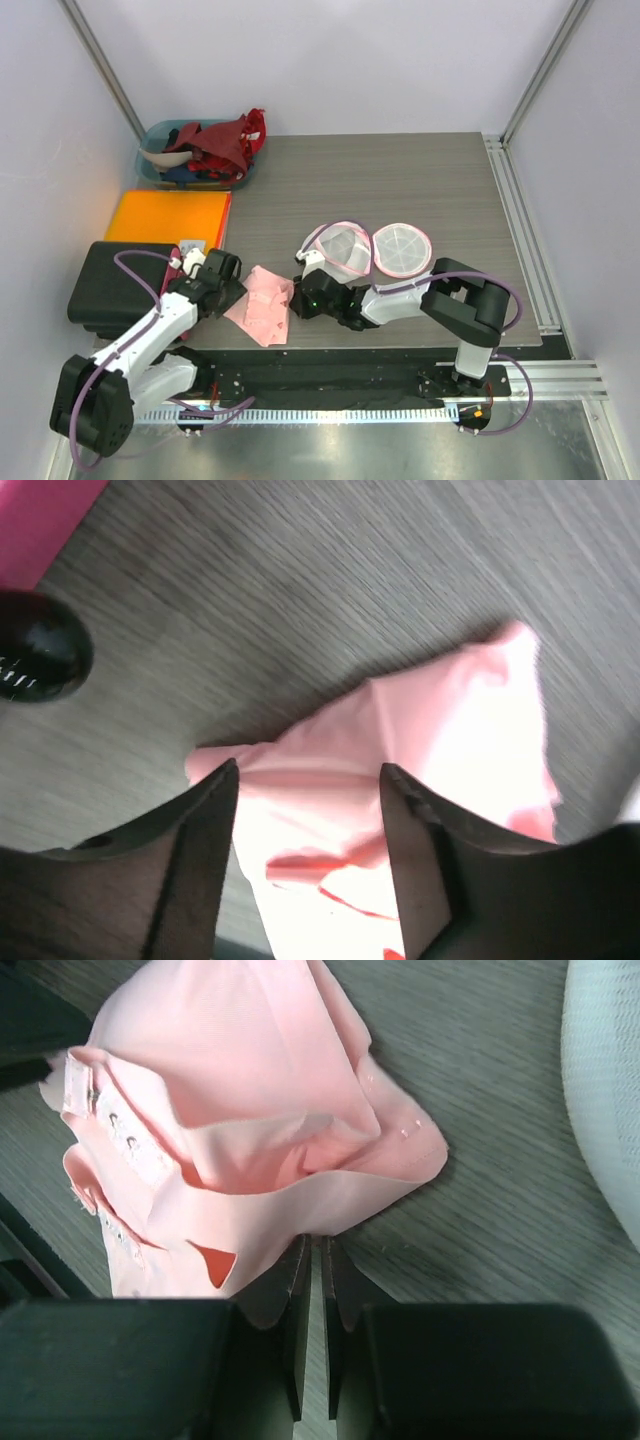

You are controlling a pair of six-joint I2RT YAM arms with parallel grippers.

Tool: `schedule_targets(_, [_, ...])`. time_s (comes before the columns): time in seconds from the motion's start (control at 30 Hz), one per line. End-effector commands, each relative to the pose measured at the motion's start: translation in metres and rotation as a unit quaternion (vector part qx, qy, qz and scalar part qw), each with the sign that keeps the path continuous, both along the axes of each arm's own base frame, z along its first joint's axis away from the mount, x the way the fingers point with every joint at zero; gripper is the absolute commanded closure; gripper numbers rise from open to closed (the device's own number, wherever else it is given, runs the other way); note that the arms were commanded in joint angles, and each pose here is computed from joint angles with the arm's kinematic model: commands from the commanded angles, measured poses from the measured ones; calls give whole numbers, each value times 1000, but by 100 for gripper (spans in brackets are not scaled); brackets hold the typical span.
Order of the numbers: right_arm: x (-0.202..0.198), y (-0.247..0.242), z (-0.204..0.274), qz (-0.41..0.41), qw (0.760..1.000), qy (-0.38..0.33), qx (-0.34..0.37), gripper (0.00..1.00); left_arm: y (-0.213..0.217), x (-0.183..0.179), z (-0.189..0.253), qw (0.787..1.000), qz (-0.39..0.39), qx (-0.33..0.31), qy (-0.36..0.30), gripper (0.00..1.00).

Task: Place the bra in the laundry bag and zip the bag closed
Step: Adjust the bra at the center of the board.

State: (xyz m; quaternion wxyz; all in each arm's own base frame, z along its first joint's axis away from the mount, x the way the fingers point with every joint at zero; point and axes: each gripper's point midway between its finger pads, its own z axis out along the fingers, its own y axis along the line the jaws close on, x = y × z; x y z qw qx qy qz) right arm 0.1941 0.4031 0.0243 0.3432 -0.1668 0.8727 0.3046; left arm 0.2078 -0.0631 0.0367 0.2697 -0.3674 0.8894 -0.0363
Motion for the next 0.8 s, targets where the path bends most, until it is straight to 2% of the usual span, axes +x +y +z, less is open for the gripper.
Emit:
schedule_targets(0.0, [-19,2,22,51,999,11,10,84,8,-2,37,1000,7,13,-18,36])
schedule_targets(0.1, [-25,-2,35,59,998,17,18,82,5,-3,53,999,-20,5,-34,33])
schedule_targets(0.13, [-28,-4,38,63,998,19,19,81,-4,-4,60,998,-41,-17,-46,33])
schedule_targets(0.33, [-51,-8,48,112,992,43,34,71,-22,-11,75,988,-99,-69,-97,34])
schedule_targets(0.43, [-60,-5,48,134,989,57,41,64,-37,-18,76,980,-137,-100,-101,35])
schedule_targets(0.47, [-63,-3,49,140,987,59,49,60,-45,-20,75,977,-149,-121,-96,35])
schedule_targets(0.57, [-67,1,49,147,985,70,64,56,-49,-24,56,980,-151,-121,-53,39])
schedule_targets(0.7, [-69,2,48,145,984,75,74,55,-42,-31,32,987,-129,-93,10,41])
schedule_targets(0.77, [-70,1,48,144,983,76,80,55,-44,-31,29,987,-134,-92,17,43])
